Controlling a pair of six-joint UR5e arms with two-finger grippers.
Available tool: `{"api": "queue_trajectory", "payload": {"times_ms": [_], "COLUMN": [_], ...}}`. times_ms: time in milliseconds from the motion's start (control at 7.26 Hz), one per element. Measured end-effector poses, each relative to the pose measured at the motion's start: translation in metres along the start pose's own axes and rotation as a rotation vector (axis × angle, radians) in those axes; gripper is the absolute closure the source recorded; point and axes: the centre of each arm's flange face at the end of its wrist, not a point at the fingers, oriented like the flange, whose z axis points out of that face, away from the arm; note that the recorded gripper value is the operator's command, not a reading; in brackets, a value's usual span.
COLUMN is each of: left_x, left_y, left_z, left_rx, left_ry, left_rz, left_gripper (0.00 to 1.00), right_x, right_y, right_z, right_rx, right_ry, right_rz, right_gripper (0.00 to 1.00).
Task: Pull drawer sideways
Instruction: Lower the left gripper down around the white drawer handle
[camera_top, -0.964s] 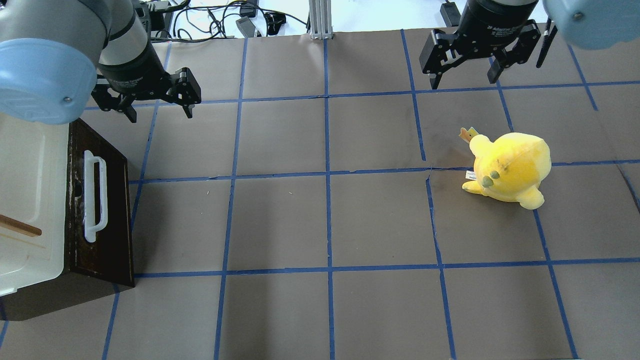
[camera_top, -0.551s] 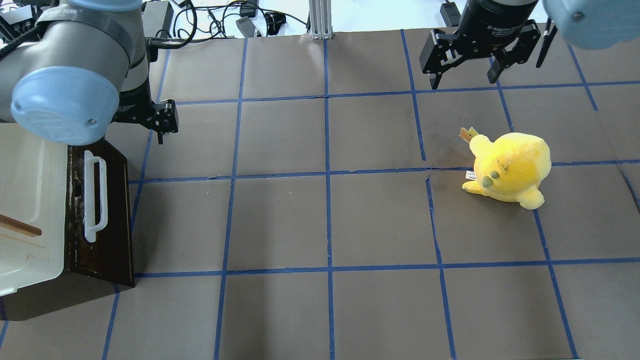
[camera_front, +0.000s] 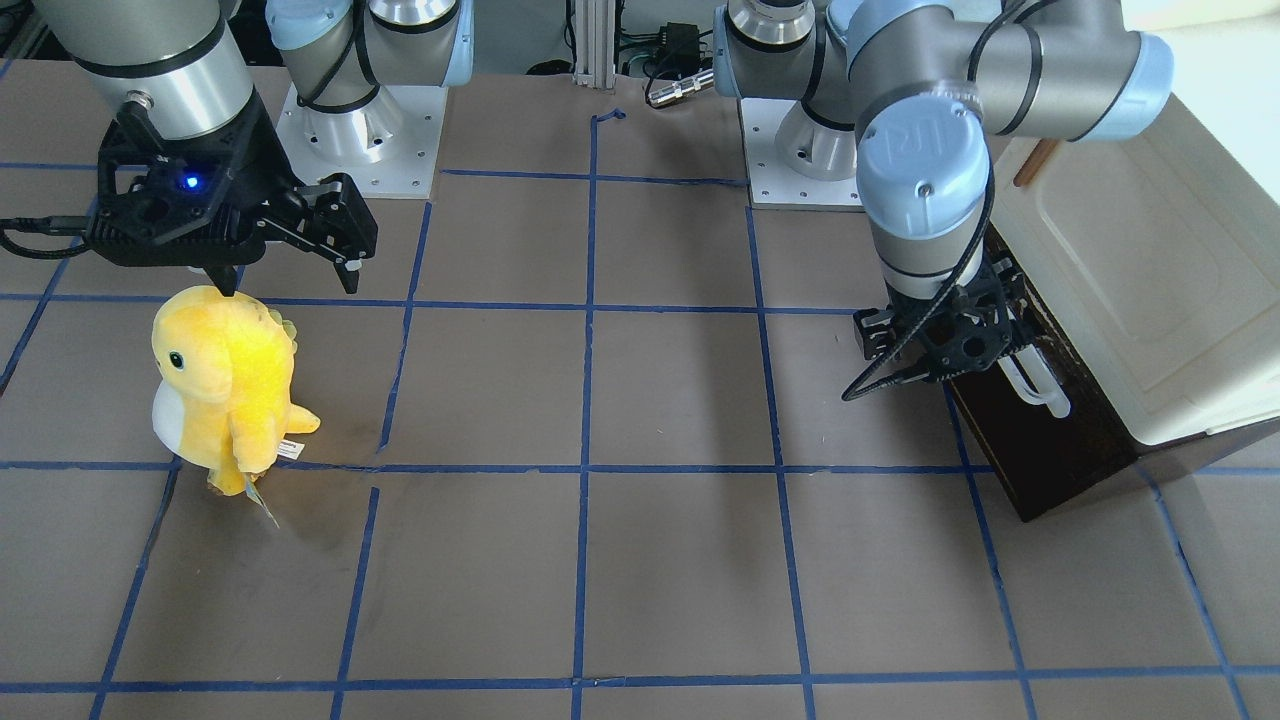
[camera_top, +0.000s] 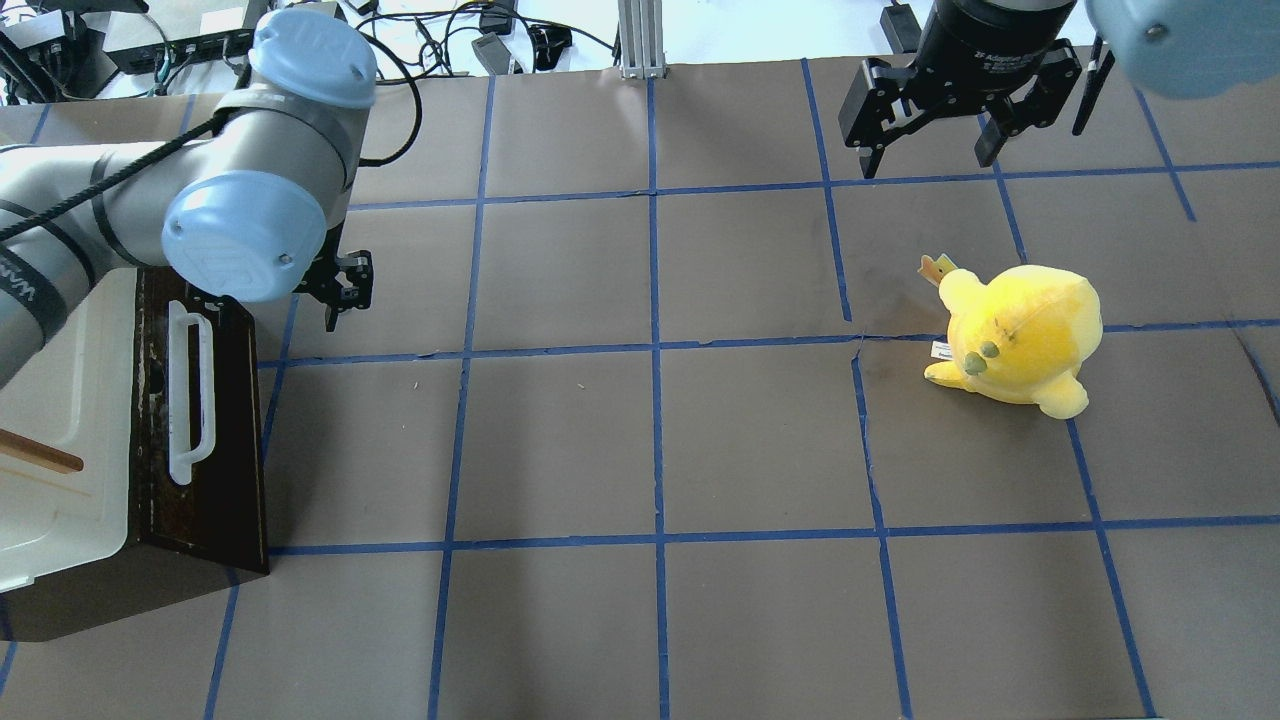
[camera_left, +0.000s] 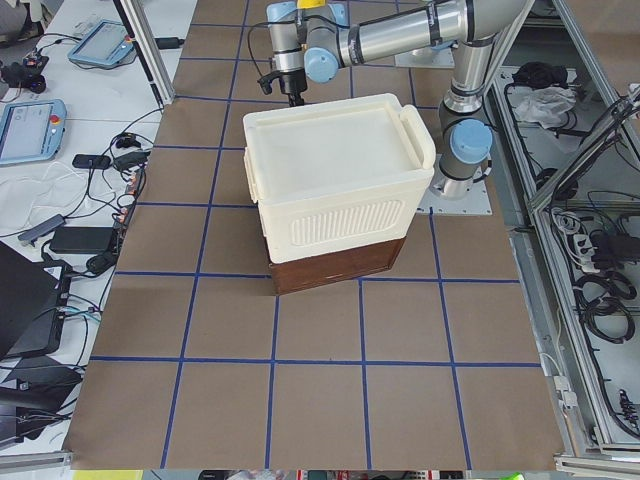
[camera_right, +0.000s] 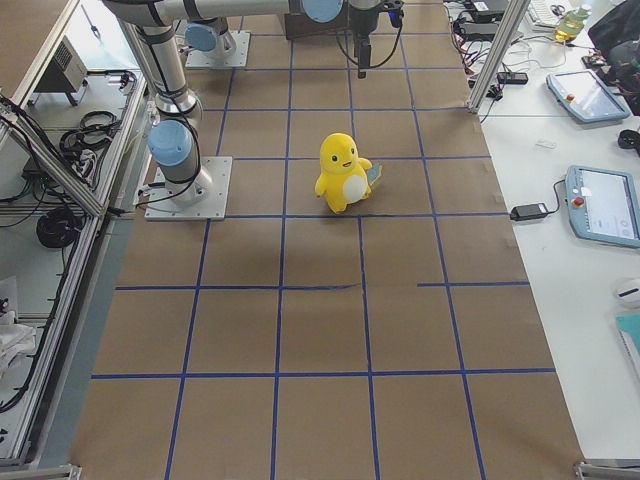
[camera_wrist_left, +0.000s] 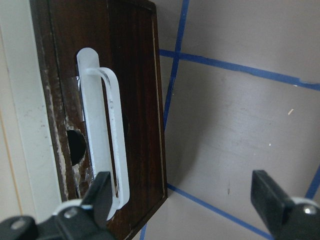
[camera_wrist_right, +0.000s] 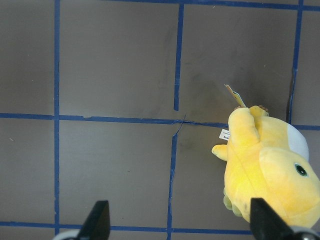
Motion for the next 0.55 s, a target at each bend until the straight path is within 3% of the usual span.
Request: {"api": "queue_trajectory", "payload": {"times_ms": [275,551], "left_x": [0.036,0.062], "left_y": [-0.006,-0.004], "left_z": [0.031,0.044], "left_rx": [-0.007,0.037], "left_ry": [-0.141,-0.295], "left_rz": [0.009,0.065], "left_gripper": [0.00,0.00], "right_x": [0.000,0.000], "right_y": [0.000,0.000], "right_z": [0.000,0.000], "right_rx": [0.000,0.000], "right_ry": [0.000,0.000], "right_rz": [-0.001,0.000], "right_gripper": [0.00,0.00]}}
